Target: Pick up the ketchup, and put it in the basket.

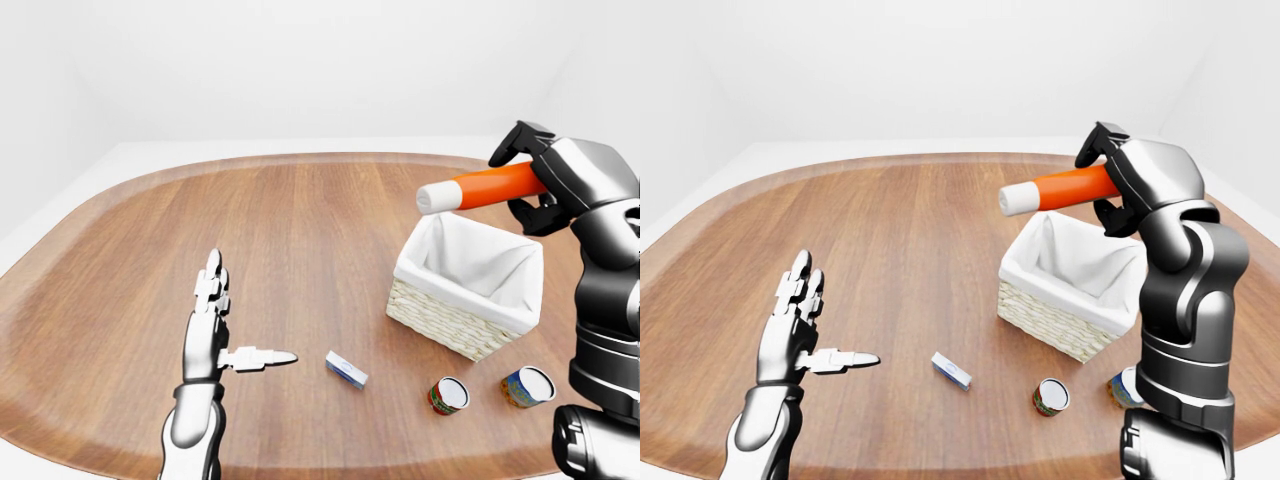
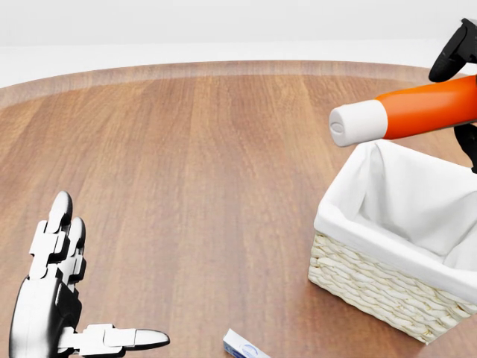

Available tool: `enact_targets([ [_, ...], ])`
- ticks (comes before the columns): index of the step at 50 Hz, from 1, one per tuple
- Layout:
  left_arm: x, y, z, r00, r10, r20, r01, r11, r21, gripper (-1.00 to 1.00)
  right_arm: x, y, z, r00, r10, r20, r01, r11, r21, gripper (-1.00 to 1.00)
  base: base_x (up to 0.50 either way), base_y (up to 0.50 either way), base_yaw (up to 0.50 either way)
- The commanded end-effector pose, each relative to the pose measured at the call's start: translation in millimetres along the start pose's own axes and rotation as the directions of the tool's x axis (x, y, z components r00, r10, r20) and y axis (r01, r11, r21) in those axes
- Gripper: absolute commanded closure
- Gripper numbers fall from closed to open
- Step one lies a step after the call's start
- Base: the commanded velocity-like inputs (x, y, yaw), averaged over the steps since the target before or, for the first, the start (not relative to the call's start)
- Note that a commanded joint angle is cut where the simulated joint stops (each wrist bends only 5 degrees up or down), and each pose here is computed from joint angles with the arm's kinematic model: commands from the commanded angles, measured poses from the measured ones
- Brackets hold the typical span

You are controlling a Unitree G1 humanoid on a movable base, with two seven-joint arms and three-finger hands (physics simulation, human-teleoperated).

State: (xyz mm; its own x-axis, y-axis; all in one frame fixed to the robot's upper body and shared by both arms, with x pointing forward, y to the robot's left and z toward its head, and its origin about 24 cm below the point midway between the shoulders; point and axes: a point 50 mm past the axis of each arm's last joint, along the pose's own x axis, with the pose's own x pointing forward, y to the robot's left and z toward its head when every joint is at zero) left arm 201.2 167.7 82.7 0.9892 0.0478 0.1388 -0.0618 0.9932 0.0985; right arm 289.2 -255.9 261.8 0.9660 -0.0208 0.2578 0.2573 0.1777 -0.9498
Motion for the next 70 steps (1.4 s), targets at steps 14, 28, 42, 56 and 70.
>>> enact_targets([
  [14, 0.3, 1, 1, 1.000, 0.001, 0.000, -0.001, 1.000, -0.003, -1.00, 12, 24, -29, 0.993, 0.029, -0.117, -0.027, 0.999, 0.024, 1.00, 0.00, 0.00, 0.00],
  [28, 1.5, 1, 1, 1.000, 0.004, 0.000, -0.004, 1.000, -0.005, -1.00, 10, 42, -41, 0.986, 0.054, -0.158, -0.046, 0.997, 0.056, 1.00, 0.00, 0.00, 0.00],
  [42, 1.9, 1, 0, 1.000, 0.005, -0.001, -0.005, 1.000, -0.005, -1.00, 9, 63, -51, 0.976, 0.086, -0.202, -0.070, 0.994, 0.087, 1.00, 0.00, 0.00, 0.00],
  [56, 1.3, 1, 1, 1.000, 0.003, 0.001, -0.003, 1.000, -0.002, -1.00, 6, 80, -65, 0.961, 0.111, -0.254, -0.084, 0.990, 0.117, 1.00, 0.00, 0.00, 0.00],
  [70, 1.4, -3, -2, 1.000, -0.004, -0.003, 0.004, 1.000, 0.003, -1.00, -3, 91, -85, 0.939, 0.122, -0.322, -0.083, 0.988, 0.132, 1.00, 0.00, 0.00, 0.00],
])
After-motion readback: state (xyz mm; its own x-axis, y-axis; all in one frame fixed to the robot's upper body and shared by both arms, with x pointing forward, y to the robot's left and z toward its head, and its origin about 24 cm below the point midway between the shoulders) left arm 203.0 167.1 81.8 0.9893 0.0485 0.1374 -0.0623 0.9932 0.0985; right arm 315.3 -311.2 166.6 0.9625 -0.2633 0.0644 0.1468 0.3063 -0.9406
